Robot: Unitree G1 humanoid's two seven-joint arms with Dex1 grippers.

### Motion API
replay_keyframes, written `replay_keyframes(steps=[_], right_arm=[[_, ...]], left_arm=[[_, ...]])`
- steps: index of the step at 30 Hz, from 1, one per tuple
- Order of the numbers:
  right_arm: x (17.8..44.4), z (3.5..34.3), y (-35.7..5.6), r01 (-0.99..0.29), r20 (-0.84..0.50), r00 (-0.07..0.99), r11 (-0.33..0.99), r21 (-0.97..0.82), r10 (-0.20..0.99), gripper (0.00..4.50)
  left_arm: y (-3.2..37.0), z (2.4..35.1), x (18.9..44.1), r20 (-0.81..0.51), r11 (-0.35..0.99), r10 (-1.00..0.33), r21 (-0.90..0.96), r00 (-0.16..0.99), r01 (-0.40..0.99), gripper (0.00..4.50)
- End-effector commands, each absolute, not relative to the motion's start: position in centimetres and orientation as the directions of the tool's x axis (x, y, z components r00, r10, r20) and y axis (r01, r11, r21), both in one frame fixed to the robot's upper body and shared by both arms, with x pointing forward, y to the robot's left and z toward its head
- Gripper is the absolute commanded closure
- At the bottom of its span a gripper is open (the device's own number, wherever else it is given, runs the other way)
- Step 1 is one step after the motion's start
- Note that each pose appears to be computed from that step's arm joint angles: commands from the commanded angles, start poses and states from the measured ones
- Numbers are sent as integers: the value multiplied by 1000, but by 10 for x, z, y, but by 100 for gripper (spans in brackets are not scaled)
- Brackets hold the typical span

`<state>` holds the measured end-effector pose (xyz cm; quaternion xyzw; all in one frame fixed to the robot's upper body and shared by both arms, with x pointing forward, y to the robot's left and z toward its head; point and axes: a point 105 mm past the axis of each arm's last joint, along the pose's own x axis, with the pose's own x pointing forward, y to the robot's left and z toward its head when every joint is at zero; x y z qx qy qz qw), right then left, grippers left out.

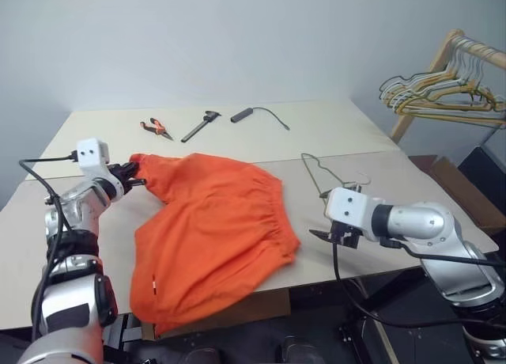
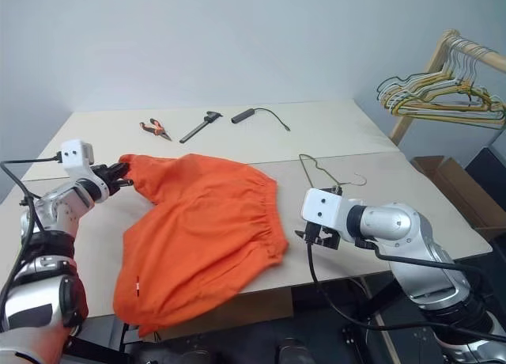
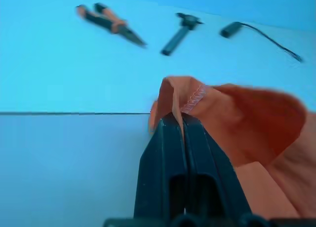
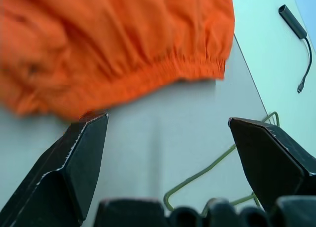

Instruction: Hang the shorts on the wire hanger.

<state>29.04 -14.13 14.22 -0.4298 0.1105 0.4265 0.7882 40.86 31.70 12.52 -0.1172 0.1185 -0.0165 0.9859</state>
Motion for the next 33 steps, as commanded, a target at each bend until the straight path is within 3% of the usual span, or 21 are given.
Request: replay_keyframes(steps=[1, 6, 9, 13, 17, 21, 26, 33], right_arm=[[293, 154, -141, -730, -508, 641, 253, -635, 576, 0], [292, 153, -142, -732, -510, 639, 250, -634, 576, 0], [291, 151, -139, -737, -512, 631, 246, -629, 582, 0], [291, 152, -136, -741, -510, 627, 247, -624, 589, 0], [291, 149, -140, -747, -522, 632, 270, -608, 573, 0], [299, 145, -147, -753, -543, 650, 359, -551, 531, 0], [331, 141, -160, -679, -558, 716, 603, -419, 419, 0], [383, 131, -166, -521, -554, 765, 821, -234, 327, 0]], left_arm=[[327, 125, 412, -253, 984, 13, -170, 967, -58, 446], [321, 113, 410, -288, 972, -53, -233, 956, -16, 446], [320, 110, 409, -301, 970, -70, -244, 951, -6, 384], [329, 111, 407, -321, 998, -8, -66, 947, -14, 257], [362, 127, 402, -282, 983, 167, 124, 945, -136, 126], [389, 147, 395, -221, 951, 287, 185, 932, -249, 2], [386, 173, 397, -127, 952, 247, 218, 961, -216, 2], [313, 210, 391, 88, 944, -174, 299, 981, 141, 2]])
